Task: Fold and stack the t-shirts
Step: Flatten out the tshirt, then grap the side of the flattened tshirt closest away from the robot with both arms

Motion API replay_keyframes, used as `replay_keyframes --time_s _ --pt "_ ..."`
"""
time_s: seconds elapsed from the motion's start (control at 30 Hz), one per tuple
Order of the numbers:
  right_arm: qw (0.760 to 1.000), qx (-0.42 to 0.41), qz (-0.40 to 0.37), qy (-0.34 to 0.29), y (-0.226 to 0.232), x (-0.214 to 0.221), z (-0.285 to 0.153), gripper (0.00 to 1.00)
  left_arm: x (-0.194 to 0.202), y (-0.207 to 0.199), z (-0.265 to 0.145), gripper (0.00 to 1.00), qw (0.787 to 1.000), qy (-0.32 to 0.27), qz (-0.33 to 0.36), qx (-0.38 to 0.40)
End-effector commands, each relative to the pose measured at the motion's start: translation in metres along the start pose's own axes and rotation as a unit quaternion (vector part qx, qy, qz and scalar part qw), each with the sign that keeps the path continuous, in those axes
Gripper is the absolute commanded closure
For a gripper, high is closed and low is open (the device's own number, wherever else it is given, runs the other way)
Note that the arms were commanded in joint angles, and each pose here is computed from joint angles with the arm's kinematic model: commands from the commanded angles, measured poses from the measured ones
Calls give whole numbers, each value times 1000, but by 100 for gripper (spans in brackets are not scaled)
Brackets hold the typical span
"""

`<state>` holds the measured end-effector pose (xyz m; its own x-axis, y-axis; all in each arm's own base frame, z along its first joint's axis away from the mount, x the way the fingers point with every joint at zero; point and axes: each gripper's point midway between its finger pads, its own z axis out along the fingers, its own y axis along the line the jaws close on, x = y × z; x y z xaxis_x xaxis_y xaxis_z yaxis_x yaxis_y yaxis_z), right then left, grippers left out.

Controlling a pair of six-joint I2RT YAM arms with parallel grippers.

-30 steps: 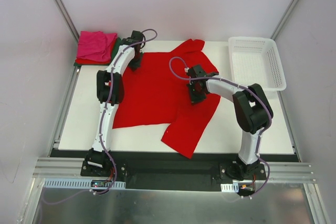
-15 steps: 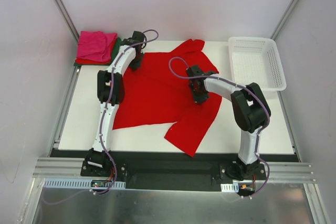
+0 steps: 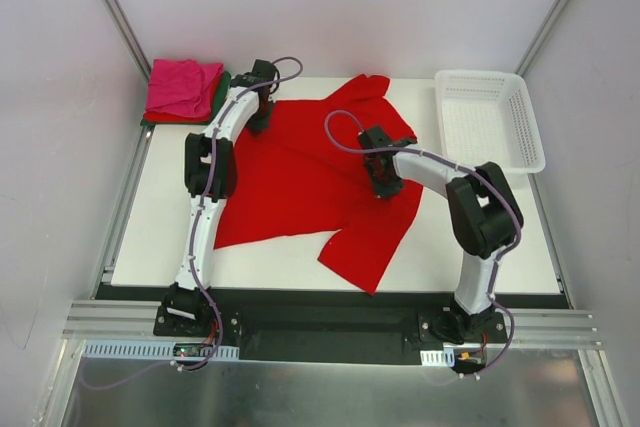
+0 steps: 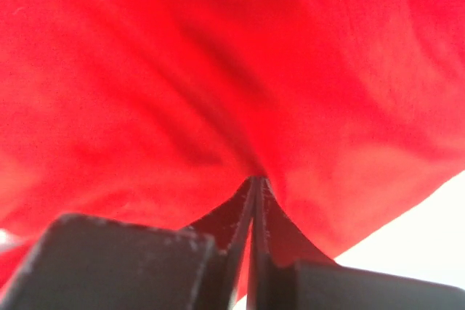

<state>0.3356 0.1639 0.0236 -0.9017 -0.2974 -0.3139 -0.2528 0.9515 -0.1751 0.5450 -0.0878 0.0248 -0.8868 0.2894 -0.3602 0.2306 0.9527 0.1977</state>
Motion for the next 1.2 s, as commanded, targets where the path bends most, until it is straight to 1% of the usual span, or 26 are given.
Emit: replay_keyframes --time_s 0.0,0.07,0.1,0.17,0.2,0.23,0.27,0.3,0.33,0.37,0.43,0.47,0.5,0.53,0.63,0.67,0.7,0.77,0.8,0.87,0.9,0.97,1.0,1.03,1.1,1.17 --pt "996 -52 7 -76 9 -20 -51 93 -24 -8 -50 100 998 -54 -15 33" --pt "992 -62 5 -111 10 -28 -75 89 -40 -11 -80 97 994 -99 -16 42" --pt "990 -65 7 -121 9 -29 -83 85 -46 -11 -92 89 992 -114 -19 46" --pt "986 -76 10 -147 8 -34 -106 81 -58 -13 -127 81 986 -151 -26 67" --pt "985 -79 14 -153 7 -34 -112 73 -61 -15 -138 68 983 -160 -34 78" --pt "982 -84 18 -169 5 -36 -125 69 -65 -14 -160 64 979 -179 -39 84" --pt "982 -86 19 -165 4 -31 -128 64 -59 -21 -165 61 978 -175 -46 104" --pt "982 -87 22 -165 3 -28 -131 63 -58 -20 -185 54 975 -187 -51 111" --pt "982 -89 27 -163 3 -25 -133 62 -52 -22 -190 52 974 -184 -56 117" --pt "981 -94 30 -166 2 -20 -138 60 -34 -31 -182 51 977 -159 -53 133" --pt "982 -102 33 -153 7 -3 -133 58 -17 -38 -198 47 975 -154 -68 145" --pt "980 -109 34 -161 8 0 -137 54 7 -49 -186 46 979 -121 -69 146" --pt "981 -109 32 -160 8 5 -136 52 15 -46 -198 45 980 -129 -75 135" --pt "982 -110 36 -147 12 17 -129 51 42 -52 -184 43 983 -94 -79 133" --pt "982 -116 44 -145 15 33 -129 41 69 -59 -202 37 979 -103 -110 140" --pt "983 -115 50 -133 16 44 -123 38 98 -64 -190 33 980 -71 -127 138" --pt "981 -120 55 -140 16 48 -128 35 106 -64 -205 30 976 -86 -138 141" --pt "982 -123 53 -131 21 64 -123 30 141 -72 -197 18 972 -61 -172 147" --pt "982 -126 62 -129 23 68 -123 28 148 -74 -209 12 969 -76 -179 152" --pt "980 -137 68 -131 27 78 -126 27 181 -77 -198 3 966 -53 -209 141" --pt "980 -138 78 -121 28 88 -120 26 187 -75 -207 1 963 -69 -221 141" --pt "976 -154 86 -125 36 96 -123 24 214 -79 -200 1 957 -57 -248 137" --pt "976 -155 97 -114 38 107 -118 24 218 -72 -210 1 953 -83 -261 128" --pt "974 -166 96 -120 44 110 -121 24 235 -70 -203 0 953 -75 -270 117" --pt "975 -170 93 -112 53 128 -117 22 248 -60 -211 1 939 -110 -308 103" --pt "974 -167 101 -113 58 133 -115 22 260 -57 -208 1 934 -114 -325 94"
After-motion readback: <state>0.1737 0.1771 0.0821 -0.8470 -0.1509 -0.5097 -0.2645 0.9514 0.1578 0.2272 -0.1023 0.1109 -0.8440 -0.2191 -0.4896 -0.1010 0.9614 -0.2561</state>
